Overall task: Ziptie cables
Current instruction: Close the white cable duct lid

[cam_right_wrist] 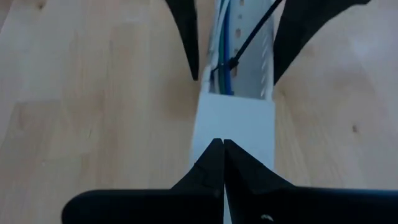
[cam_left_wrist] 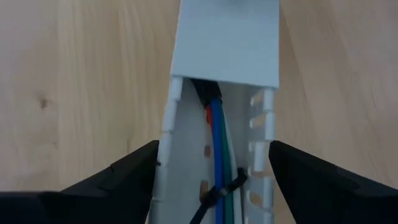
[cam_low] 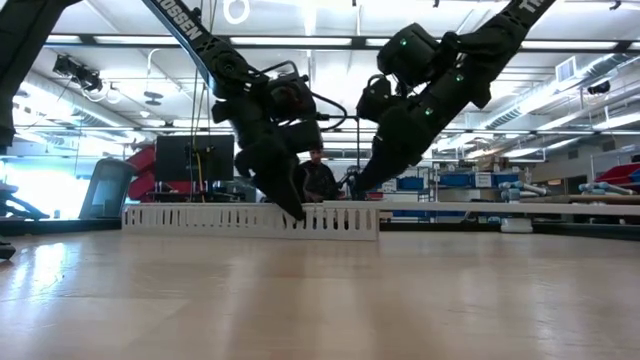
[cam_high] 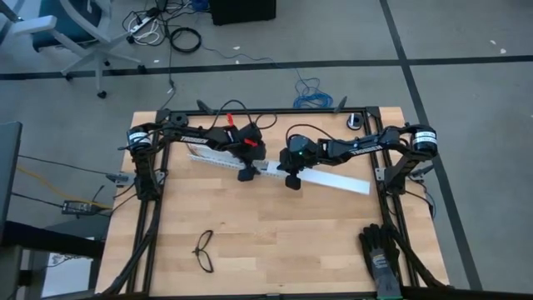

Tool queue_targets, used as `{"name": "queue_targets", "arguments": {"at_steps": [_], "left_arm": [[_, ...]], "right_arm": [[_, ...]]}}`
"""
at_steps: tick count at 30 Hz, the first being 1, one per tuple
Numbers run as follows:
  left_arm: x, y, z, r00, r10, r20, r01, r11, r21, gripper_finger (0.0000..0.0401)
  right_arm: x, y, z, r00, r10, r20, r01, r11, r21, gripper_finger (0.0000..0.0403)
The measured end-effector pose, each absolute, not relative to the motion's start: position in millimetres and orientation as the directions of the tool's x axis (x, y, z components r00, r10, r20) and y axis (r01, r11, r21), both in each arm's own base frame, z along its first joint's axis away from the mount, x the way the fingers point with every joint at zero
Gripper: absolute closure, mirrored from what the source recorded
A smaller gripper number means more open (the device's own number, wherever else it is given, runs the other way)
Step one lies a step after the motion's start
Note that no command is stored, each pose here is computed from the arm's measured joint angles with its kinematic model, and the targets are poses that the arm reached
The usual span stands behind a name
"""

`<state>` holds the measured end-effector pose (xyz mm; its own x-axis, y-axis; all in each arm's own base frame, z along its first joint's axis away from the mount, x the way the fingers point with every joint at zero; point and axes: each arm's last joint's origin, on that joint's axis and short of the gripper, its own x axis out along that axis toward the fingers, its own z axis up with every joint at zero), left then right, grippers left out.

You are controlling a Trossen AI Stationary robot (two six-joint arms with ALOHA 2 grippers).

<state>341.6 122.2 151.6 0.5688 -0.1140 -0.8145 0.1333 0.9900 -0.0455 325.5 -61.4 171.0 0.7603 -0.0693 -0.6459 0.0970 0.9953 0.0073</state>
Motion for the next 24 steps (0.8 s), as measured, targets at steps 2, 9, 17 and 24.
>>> {"name": "queue_targets", "arguments": {"at_steps": [2,9,17,24], "left_arm": [[341,122,151,0.558,-0.118,-0.821,0.142,0.989,-0.046,0.0092],[337,121,145,0.546,-0.111,-0.83,0.142,0.989,-0.039,0.0136],[340,121,146,0.578,-0.099,-0.81,0.142,0.99,-0.019,0.0195],[340,122,146,0.574,-0.093,-0.814,0.119,0.992,-0.03,0.0175]], "right_arm": [[327,-63,168,0.76,-0.075,-0.646,0.103,0.995,0.006,0.0403],[335,-68,153,0.768,-0.061,-0.638,0.095,0.995,0.02,0.0403],[344,-76,151,0.811,-0.052,-0.582,0.077,0.997,0.019,0.0403],[354,-81,146,0.824,-0.042,-0.564,0.06,0.998,0.014,0.0403]]}}
